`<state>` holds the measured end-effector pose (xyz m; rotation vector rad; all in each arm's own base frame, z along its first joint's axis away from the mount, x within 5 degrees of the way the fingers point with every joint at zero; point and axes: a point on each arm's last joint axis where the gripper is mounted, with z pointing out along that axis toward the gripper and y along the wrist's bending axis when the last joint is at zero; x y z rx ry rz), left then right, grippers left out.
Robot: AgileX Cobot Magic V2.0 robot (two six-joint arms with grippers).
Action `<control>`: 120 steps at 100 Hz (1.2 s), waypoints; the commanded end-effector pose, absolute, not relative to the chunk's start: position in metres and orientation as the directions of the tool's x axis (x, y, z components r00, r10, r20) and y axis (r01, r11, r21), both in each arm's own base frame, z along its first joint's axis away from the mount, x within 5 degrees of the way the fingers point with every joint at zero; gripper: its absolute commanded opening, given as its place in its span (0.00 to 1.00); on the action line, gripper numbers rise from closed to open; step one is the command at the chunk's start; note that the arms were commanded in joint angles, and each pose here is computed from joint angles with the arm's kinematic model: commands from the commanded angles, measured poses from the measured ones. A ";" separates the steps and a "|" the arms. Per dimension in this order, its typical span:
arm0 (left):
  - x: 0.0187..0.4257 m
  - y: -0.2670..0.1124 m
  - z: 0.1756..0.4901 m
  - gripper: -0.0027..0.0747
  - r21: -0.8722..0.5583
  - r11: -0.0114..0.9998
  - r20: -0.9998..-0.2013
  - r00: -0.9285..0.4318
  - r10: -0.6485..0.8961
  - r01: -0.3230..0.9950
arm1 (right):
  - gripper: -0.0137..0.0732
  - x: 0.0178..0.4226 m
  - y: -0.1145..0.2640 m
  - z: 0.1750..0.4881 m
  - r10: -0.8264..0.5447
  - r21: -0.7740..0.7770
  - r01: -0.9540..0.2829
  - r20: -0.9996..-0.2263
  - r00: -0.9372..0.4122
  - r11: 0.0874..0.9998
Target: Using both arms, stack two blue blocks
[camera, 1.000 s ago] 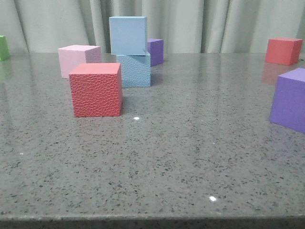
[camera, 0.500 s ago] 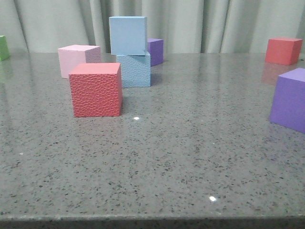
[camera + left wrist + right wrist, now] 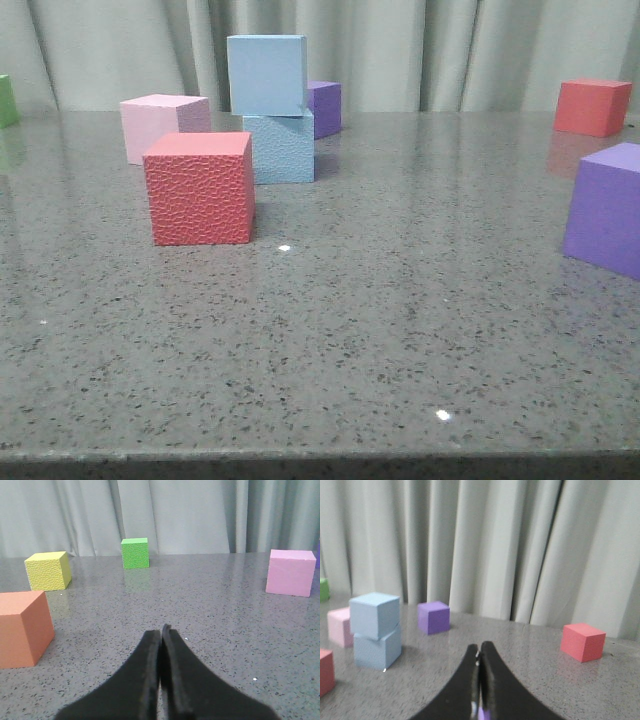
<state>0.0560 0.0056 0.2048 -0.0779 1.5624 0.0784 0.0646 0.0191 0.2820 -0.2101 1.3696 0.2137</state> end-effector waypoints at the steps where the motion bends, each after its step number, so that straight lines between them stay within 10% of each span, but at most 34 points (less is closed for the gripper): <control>1: 0.053 0.005 0.213 0.01 -0.012 0.995 -0.993 0.118 0.000 -0.101 | 0.03 0.063 0.019 0.284 0.119 0.030 -0.271 -0.940 0.319 0.962; 47: 0.053 0.005 0.213 0.01 -0.006 0.995 -0.993 0.118 0.006 -0.102 | 0.03 0.059 0.003 0.222 0.165 0.154 -0.075 -0.970 0.179 0.985; 120: 0.053 0.005 0.213 0.01 -0.006 0.995 -0.993 0.118 0.006 -0.102 | 0.03 0.054 0.001 0.213 0.162 0.158 -0.045 -0.980 0.111 0.986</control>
